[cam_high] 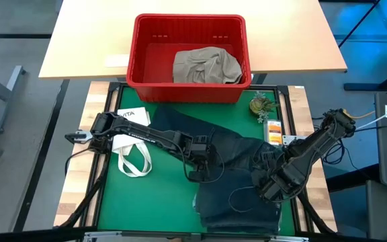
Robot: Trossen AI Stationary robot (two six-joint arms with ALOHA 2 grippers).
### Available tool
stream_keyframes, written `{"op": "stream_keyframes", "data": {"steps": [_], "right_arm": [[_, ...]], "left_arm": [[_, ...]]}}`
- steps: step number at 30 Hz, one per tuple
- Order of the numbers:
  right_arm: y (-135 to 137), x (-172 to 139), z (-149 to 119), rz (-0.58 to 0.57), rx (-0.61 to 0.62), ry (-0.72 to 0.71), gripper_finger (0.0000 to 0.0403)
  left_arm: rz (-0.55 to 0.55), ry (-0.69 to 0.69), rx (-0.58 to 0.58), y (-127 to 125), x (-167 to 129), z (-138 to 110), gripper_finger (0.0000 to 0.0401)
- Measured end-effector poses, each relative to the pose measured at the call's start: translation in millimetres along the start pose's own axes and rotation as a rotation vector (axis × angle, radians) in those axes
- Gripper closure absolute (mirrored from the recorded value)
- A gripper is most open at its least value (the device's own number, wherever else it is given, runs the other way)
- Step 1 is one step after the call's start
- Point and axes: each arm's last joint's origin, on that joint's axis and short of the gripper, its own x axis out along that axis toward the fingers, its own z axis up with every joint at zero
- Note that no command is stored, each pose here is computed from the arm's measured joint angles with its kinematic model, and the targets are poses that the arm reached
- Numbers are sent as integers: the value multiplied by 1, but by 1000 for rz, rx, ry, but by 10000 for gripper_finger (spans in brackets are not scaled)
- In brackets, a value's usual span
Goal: Fold Laundry from Bin
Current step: Fold the dark blue jeans
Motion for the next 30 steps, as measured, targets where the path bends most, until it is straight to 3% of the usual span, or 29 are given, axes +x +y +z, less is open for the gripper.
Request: {"op": "stream_keyframes", "data": {"steps": [6,16,26,30], "right_arm": [[0,-10,0,38,1,14,211],[0,-48,7,101,13,-83,205],[42,-50,2,250,-102,-263,205],[58,-42,-5,256,-144,-337,205]], "left_arm": [[4,-61,32,1,-13,6,308],[-53,-123,55,-6,-17,11,319],[-113,-188,124,-32,-12,15,356],[-125,-189,143,-44,-3,14,374]]}}
